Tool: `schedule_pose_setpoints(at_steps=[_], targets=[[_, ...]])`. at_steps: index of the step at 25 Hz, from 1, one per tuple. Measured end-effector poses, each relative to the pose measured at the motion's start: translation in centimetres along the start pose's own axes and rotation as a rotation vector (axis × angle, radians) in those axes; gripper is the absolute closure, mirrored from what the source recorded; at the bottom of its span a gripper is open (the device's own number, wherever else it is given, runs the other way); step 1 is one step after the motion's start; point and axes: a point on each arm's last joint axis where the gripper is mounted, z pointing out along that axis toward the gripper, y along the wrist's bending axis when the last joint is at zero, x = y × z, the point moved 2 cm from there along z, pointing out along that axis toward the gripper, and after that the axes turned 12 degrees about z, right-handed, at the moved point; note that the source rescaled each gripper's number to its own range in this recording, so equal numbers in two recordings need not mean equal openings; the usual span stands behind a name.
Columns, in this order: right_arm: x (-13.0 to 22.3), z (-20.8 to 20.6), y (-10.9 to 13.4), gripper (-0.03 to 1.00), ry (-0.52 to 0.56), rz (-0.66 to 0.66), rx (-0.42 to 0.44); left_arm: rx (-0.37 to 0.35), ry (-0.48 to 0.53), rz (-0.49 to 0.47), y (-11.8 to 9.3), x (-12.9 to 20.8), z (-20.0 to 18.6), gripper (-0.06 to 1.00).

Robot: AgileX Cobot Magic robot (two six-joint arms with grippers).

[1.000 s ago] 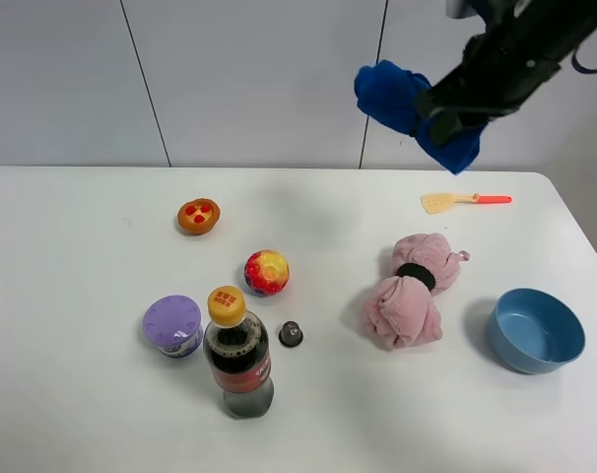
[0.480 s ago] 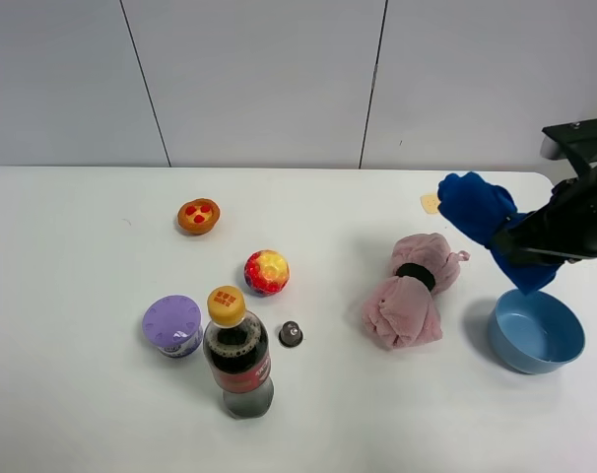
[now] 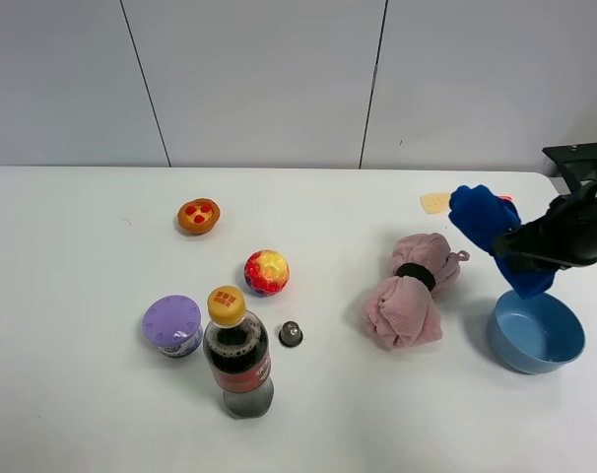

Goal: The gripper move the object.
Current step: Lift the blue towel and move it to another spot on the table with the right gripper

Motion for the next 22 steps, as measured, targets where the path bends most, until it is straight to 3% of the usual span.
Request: schedule_pose_setpoints(at_steps=[7, 15, 22], targets=[[-0.8, 1.8, -2.5, 0.97, 0.036, 0.045, 0.053, 0.000, 0.000, 0.000, 0.0, 0.0, 0.0, -0.06], [-5.4, 4.6, -3.2, 0.97, 0.037, 0.025, 0.061, 0.000, 0.000, 0.000, 0.0, 0.0, 0.0, -0.06], [-7.1, 7.9, -3.8, 0.97, 0.087, 0.014, 0.062, 0.000, 0.000, 0.000, 0.0, 0.0, 0.0, -0.06]])
